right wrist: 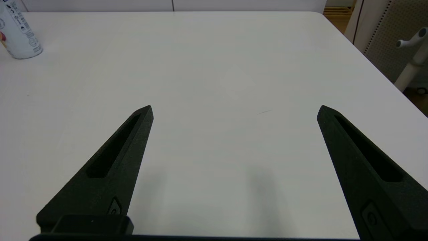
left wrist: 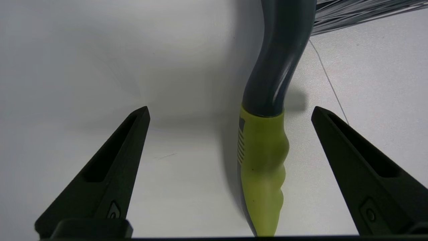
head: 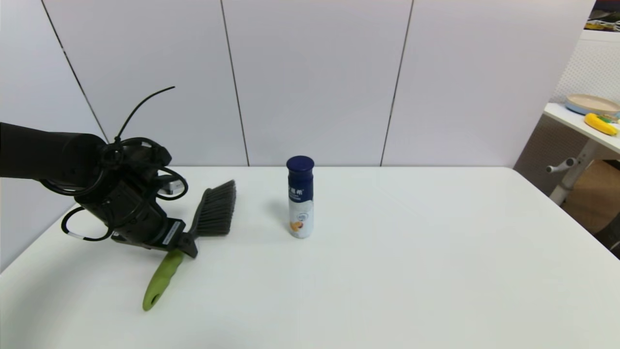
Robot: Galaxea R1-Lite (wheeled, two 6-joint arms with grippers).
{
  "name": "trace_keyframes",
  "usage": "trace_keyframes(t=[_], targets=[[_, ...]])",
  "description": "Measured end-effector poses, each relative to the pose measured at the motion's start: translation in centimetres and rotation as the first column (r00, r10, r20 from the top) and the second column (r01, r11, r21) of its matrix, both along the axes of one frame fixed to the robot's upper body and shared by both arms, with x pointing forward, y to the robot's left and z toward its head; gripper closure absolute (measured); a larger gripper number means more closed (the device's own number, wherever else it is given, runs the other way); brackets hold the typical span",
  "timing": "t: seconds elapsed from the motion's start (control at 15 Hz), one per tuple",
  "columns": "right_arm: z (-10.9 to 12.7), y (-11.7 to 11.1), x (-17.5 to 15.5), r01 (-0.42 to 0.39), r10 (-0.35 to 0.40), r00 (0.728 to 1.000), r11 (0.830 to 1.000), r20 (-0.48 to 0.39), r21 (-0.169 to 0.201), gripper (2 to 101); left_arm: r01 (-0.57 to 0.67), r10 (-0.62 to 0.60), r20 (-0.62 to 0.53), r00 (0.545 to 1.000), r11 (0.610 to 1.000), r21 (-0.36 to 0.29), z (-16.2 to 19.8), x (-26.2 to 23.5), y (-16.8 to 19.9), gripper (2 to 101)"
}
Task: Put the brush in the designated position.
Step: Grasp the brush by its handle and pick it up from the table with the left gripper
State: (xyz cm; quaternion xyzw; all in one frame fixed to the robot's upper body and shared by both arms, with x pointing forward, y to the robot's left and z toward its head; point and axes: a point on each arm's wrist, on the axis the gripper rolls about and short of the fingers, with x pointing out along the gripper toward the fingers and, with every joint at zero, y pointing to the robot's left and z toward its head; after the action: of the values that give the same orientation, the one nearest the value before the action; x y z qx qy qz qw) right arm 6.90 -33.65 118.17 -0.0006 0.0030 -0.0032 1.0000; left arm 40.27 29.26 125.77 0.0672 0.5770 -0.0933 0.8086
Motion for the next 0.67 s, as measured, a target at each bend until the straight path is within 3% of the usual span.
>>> trace_keyframes(t=[0.67], targets=[[0.0,0.0,0.0,0.0,0.0,1.0,1.0,0.0,0.0,5.2,0.022,-0.022,-0.007,1.0,0.999,-0.032,-0.54,0.28,-0.17,5.3]])
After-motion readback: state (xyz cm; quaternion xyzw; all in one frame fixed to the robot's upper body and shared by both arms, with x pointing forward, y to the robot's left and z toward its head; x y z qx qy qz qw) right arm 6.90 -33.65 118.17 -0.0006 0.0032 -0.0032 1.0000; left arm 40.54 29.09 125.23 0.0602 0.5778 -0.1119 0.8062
